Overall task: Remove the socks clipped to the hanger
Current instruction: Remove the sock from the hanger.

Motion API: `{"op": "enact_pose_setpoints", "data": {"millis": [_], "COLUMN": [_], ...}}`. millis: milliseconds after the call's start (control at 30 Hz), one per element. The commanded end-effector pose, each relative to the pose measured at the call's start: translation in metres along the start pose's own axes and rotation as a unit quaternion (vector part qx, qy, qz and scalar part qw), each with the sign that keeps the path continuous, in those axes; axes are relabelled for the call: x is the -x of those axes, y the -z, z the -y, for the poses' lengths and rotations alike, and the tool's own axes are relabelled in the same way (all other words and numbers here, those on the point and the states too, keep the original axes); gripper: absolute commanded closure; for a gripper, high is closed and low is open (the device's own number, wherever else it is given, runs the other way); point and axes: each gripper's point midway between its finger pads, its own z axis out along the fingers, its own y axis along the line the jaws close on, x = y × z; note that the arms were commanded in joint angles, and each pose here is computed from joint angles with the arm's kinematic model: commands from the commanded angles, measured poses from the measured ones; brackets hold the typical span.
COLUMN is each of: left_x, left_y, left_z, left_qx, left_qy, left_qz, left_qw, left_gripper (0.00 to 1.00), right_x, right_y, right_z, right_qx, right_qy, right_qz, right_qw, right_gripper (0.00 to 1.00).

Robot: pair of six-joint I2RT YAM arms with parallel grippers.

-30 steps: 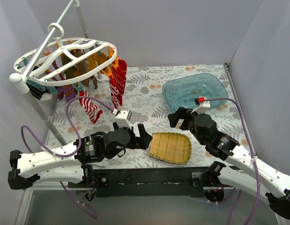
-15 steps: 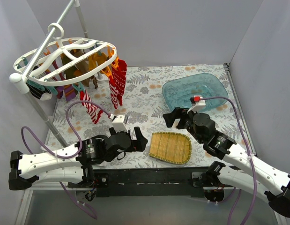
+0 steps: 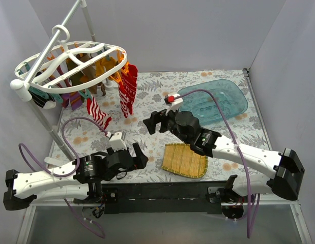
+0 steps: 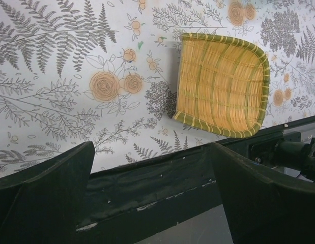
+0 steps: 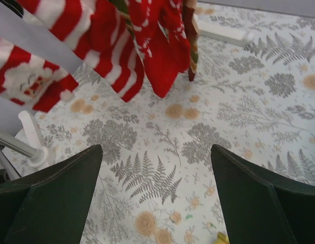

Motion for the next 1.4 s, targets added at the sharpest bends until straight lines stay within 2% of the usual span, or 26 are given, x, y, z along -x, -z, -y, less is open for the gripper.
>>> {"op": "enact_pose_setpoints", "data": {"millis": [0, 300, 533, 767, 1100, 1367], "left_x": [0.015, 0.049, 0.067, 0.082, 0.097, 0.107], "left_y": [0.021, 0.062, 0.093, 0.118, 0.136, 0.142], "left_z": [-0.009, -0.018, -0.042, -0.037, -0.039, -0.037], "left_qx": [0.002, 0.005, 0.035, -0.02, -0.059, -0.064], "left_qy": [0.023, 0.055, 0.067, 0.052, 0.086, 0.087], "left_qz": [0.013, 0.033, 0.038, 0.04, 0.06, 0.074], "left_qw": [1.0, 0.998, 0.996, 0.998, 0.993, 0.991], "left_gripper": [0.02, 0.02, 0.02, 0.02, 0.02, 0.02], "right_x": [0.049, 0.05, 0.054, 0.046, 0.045, 0.034], "right_y": [-0.02, -0.039, -0.043, -0.051, -0.071, -0.086], "right_z": [-0.04, -0.1, -0.142, -0.18, -0.209, -0.21], "right_qx": [0.045, 0.078, 0.11, 0.14, 0.17, 0.166], "right_qy": [0.021, 0.058, 0.057, 0.064, 0.076, 0.089], "right_qz": [0.07, 0.081, 0.092, 0.093, 0.106, 0.125], "right_qw": [0.996, 0.992, 0.988, 0.984, 0.977, 0.974], "right_gripper": [0.05, 0.05, 0.05, 0.05, 0.02, 0.01]}}
